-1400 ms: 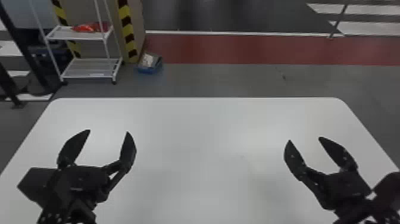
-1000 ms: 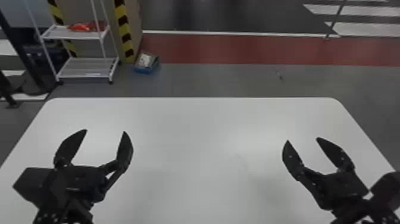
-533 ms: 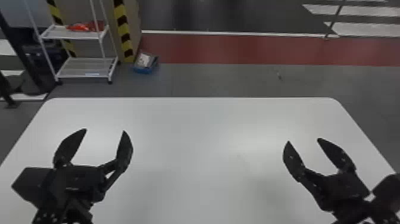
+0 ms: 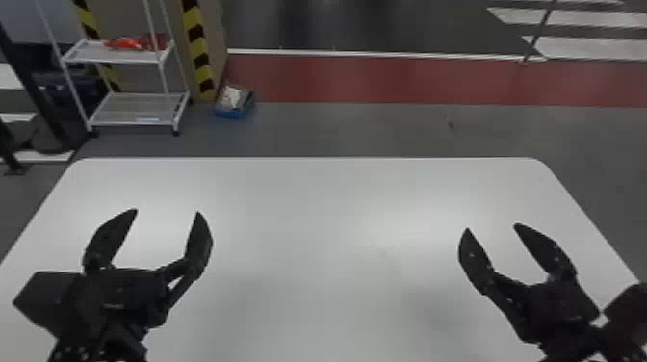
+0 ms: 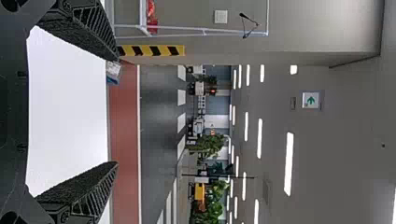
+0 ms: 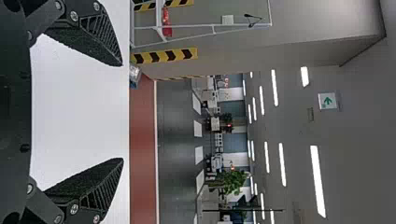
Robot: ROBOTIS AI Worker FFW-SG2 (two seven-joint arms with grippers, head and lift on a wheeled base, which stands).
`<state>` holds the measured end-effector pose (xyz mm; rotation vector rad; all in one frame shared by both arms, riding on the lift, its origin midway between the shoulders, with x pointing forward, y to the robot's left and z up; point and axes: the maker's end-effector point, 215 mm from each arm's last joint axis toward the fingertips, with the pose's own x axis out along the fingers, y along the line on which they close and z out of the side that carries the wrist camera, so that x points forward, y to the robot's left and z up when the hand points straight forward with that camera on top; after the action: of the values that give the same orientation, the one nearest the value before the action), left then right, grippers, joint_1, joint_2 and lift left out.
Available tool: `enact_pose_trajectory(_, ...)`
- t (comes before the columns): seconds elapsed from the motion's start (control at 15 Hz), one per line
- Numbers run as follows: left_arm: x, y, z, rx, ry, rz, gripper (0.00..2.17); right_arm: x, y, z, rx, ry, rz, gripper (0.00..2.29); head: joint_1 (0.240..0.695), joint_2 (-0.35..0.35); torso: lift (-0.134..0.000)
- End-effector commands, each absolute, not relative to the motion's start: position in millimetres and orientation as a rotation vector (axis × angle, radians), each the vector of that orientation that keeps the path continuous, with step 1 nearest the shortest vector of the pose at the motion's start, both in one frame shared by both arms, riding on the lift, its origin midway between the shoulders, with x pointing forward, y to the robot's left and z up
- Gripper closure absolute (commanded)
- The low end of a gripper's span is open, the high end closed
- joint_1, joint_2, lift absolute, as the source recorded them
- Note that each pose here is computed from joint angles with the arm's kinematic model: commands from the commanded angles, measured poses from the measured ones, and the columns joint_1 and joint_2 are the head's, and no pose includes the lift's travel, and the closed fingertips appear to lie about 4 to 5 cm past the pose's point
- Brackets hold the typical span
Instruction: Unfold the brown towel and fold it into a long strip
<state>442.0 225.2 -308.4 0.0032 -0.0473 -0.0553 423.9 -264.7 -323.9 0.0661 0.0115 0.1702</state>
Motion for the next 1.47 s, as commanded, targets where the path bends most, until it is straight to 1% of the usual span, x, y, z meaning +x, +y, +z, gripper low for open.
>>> enact_pose_trajectory(0.0, 441.5, 225.3, -309.2, 0.001, -0.045, -0.054, 0.1, 423.8, -265.5, -323.3, 0.07, 0.01, 0.169, 0.17, 0.695, -0.052, -0.125)
enact_pose_trajectory(1.4, 442.6, 224.5, -308.4, -0.017, -0.054, -0.045, 0.1, 419.0, -281.9, -318.3, 0.094, -0.008, 0.145, 0.17, 0.695, -0.075, -0.125)
